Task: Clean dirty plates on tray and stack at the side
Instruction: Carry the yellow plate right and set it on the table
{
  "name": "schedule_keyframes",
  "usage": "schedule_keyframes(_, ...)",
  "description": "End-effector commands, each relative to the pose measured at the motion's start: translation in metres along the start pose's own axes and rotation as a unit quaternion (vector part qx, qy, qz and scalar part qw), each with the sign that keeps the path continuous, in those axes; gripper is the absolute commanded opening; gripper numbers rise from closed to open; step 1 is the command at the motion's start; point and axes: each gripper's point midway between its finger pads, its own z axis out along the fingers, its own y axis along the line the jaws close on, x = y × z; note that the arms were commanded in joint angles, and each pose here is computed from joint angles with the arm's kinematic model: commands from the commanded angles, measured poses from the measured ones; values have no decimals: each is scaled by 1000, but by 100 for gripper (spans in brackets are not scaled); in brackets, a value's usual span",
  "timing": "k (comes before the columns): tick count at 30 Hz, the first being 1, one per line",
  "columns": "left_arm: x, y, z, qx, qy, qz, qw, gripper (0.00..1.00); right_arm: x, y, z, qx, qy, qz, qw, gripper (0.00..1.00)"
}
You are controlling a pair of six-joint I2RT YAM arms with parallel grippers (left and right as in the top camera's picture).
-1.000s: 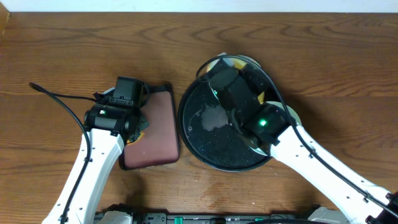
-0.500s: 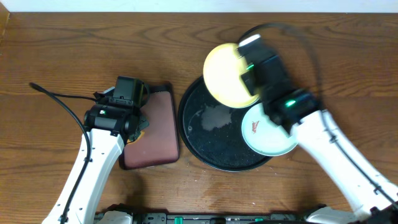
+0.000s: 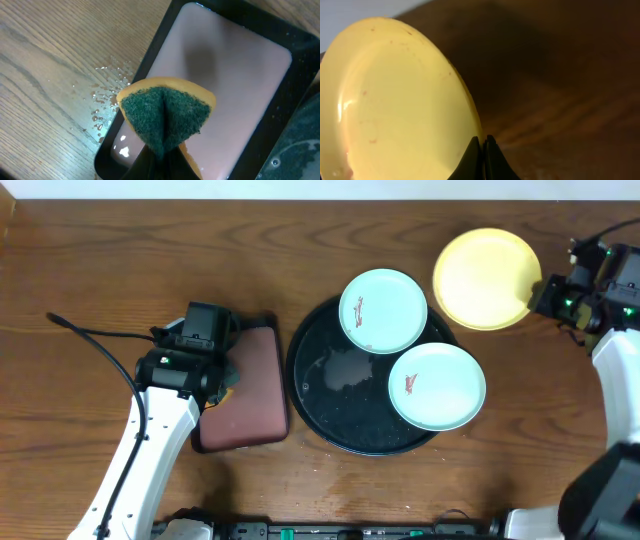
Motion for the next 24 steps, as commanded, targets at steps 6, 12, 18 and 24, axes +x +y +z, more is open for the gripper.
schedule_keyframes(6, -1, 3, 2, -7, -1, -4, 1000, 7, 28, -70, 67, 79, 35, 173, 981, 1)
schedule_keyframes(12, 0, 3, 2, -7, 0, -3, 1000, 7, 22, -90, 70, 127, 9, 183, 975, 1)
schedule_keyframes(18, -3, 1, 2, -2, -5, -6, 1000, 7, 25, -76, 73, 90, 23, 184, 979, 35)
schedule_keyframes(24, -3, 1, 2, -3, -5, -6, 1000, 7, 29, -18, 77, -47, 57, 136, 988, 52)
